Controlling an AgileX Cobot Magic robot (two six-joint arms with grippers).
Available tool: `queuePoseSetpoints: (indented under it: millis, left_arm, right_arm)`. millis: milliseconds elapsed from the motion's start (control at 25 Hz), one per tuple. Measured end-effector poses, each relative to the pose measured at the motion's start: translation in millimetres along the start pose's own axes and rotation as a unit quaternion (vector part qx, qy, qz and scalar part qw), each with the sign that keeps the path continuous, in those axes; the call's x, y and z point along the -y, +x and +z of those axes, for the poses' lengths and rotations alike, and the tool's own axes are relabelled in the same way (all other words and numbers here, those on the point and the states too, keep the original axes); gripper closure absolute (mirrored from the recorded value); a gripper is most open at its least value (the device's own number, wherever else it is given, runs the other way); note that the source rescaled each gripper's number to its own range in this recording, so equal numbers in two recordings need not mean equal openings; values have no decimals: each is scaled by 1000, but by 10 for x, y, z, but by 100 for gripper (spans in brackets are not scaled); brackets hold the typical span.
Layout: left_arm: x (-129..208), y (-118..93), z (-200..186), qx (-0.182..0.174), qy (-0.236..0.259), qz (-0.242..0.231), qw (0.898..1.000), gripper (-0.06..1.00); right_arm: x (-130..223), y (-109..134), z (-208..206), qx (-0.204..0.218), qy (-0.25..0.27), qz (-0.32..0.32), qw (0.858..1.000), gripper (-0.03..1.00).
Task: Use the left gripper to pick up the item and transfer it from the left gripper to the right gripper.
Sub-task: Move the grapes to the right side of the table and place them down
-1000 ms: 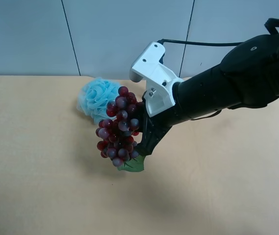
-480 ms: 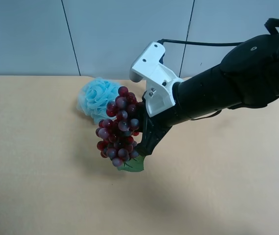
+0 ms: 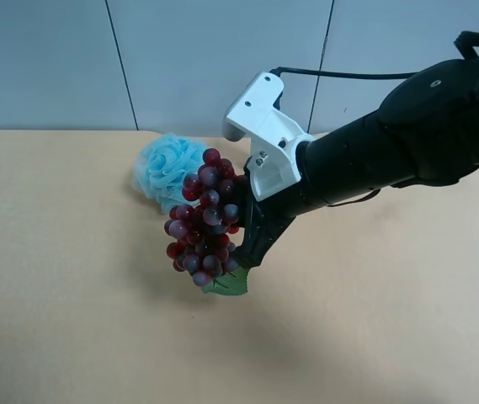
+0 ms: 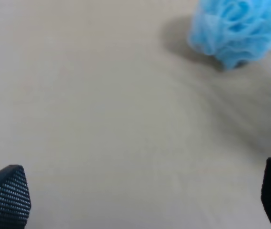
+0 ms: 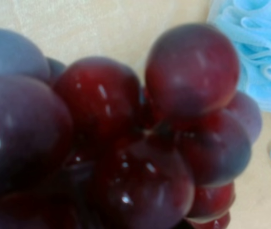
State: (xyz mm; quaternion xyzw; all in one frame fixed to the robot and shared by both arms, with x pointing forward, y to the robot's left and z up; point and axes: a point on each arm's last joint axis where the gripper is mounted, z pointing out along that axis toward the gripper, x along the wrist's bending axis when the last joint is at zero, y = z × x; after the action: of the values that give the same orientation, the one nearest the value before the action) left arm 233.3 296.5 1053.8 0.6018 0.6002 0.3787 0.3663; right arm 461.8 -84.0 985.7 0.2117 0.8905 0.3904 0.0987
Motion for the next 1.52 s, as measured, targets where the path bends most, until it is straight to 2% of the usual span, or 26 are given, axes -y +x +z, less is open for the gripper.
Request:
queuePoseSetpoints:
  millis: [160,1120,1520]
  left_arm:
    - [0,-1,1,-12,0,-6,1000,-5]
    - [0,-1,1,-12,0,-7,1000,-5]
    - [0,-1,1,-12,0,-7,1000,-5]
  right_arm:
    - [0,0,0,0,0,0,1000,97]
    - [2,17,0,-9,1,29,1000,97]
    - [-76,27,-126,0,-20,27,999,97]
